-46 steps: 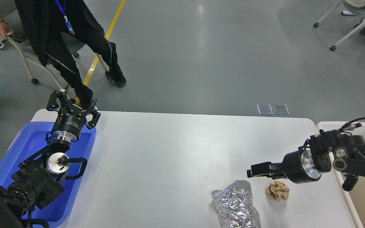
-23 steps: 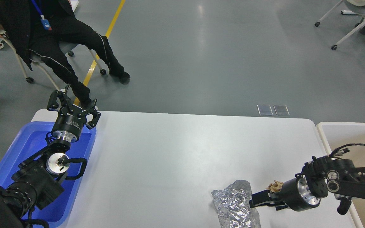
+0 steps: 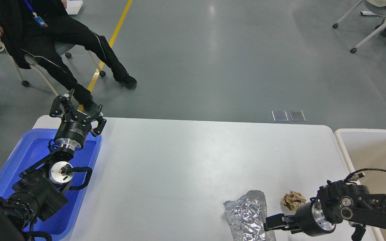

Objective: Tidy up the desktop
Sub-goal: 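Swing the right gripper down toward the silver foil wrapper, then close the right gripper on the silver foil wrapper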

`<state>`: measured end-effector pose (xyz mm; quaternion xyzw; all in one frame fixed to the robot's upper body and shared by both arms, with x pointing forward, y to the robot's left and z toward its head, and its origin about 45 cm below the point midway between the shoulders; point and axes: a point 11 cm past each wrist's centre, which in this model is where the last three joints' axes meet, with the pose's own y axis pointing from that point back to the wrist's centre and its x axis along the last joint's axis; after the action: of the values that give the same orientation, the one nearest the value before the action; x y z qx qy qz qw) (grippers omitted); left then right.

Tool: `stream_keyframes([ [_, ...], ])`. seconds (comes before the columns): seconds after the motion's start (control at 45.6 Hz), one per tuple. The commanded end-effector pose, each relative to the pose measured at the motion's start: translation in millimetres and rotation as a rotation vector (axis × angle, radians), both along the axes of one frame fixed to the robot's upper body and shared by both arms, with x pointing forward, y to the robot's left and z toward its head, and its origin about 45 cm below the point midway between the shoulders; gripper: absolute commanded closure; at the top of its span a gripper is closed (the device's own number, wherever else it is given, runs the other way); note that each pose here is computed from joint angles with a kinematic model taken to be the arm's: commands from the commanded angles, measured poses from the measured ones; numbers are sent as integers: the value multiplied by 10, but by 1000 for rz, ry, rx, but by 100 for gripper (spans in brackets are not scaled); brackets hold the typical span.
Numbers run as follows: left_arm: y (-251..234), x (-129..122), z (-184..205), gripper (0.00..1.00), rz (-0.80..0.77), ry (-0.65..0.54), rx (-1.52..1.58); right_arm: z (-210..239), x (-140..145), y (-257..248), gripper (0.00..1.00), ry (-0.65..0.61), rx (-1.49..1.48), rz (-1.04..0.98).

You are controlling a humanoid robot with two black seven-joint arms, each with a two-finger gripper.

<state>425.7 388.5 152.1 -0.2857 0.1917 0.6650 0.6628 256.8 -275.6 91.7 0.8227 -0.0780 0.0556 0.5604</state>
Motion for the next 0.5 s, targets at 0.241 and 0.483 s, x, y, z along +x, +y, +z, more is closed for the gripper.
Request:
stream_keyframes([
  [0.241, 0, -1, -1, 0, 0, 0, 0, -171, 83, 218, 15, -36, 20, 6],
  [0.483, 0, -1, -1, 0, 0, 0, 0, -222, 20, 153, 86, -34, -16, 64],
])
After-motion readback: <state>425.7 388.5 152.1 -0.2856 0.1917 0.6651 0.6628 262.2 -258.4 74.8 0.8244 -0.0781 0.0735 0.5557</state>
